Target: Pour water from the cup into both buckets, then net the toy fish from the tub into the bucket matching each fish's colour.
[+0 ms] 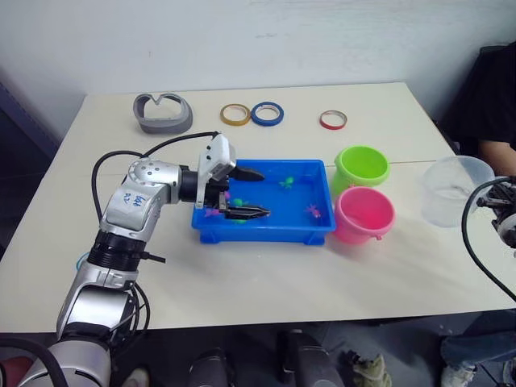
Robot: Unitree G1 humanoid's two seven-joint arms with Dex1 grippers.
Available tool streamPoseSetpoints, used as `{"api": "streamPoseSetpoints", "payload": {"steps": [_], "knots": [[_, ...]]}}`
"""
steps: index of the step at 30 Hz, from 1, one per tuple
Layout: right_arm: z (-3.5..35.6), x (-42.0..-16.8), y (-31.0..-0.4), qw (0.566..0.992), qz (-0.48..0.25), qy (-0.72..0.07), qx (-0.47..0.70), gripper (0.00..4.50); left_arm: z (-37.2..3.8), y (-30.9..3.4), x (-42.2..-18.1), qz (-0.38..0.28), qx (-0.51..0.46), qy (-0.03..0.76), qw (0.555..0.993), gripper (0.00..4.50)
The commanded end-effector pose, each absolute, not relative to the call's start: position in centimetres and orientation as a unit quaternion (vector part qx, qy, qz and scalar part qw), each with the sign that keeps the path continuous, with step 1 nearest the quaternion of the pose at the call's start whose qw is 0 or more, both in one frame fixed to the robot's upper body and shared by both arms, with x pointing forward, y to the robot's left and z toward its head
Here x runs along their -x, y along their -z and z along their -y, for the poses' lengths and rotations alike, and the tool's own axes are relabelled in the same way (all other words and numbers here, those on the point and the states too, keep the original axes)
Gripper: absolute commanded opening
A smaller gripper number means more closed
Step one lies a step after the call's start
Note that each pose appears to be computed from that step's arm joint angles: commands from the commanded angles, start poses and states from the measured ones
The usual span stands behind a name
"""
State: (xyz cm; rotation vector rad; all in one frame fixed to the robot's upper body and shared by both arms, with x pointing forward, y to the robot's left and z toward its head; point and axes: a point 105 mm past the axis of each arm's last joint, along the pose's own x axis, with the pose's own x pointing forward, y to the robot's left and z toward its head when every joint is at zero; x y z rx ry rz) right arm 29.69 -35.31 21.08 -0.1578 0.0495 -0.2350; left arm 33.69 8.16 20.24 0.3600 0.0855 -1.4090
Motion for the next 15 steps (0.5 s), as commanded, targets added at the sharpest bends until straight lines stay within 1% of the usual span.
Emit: {"api": "streamPoseSetpoints", "payload": {"steps": [1, 7, 15], "knots": [[33.9, -29.6, -23.5, 0.986, 0.001, 0.099, 0.137, 0.07, -9.1, -21.7, -33.8, -0.021, -0.174, 0.642, 0.746, 4.50], [32.2, -30.1, -24.6, 0.975, 0.002, 0.076, 0.209, 0.07, -10.2, -21.4, -34.2, -0.029, -0.186, 0.628, 0.755, 4.50], [31.1, -30.3, -25.1, 0.950, 0.000, 0.048, 0.309, 0.07, -10.1, -21.5, -34.3, -0.021, -0.187, 0.623, 0.759, 4.50]]}}
